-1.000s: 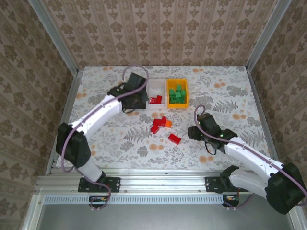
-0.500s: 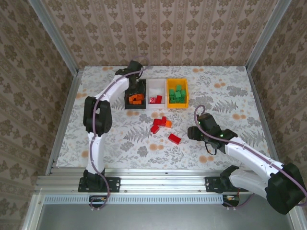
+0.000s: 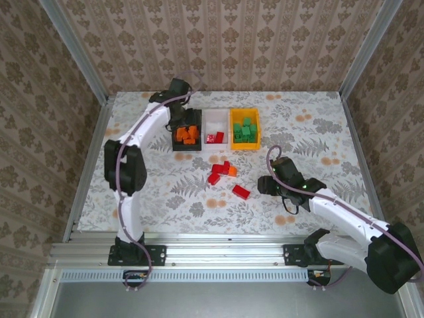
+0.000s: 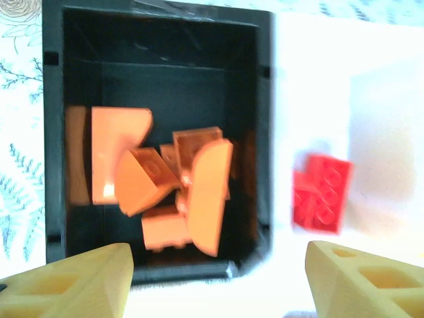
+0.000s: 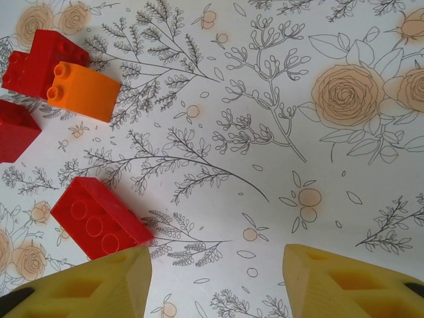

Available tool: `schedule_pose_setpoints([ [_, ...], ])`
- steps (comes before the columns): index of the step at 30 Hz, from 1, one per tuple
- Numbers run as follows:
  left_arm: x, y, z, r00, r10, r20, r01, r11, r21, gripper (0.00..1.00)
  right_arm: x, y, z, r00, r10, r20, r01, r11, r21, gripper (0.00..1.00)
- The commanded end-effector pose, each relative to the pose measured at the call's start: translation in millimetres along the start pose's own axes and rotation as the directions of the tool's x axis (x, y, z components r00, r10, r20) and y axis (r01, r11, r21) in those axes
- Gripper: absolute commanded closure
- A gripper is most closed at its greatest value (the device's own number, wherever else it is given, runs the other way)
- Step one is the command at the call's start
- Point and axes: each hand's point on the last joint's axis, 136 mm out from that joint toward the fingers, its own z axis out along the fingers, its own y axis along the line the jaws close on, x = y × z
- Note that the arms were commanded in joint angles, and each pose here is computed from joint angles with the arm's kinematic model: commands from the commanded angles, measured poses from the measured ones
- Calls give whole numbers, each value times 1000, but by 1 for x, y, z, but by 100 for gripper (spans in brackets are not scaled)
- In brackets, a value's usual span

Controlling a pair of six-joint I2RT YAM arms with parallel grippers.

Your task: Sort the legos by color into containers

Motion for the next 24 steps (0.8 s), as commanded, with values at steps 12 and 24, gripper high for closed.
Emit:
schedule_pose_setpoints([
  [12, 142, -9, -52, 990, -78, 114, 54, 978, 199, 1, 36, 72, 23, 921, -349, -172, 340, 937, -80, 29],
  [24, 186, 14, -51, 977, -191, 94, 162, 952, 259, 0, 31, 72, 63, 846, -464, -263, 499, 863, 78, 27],
])
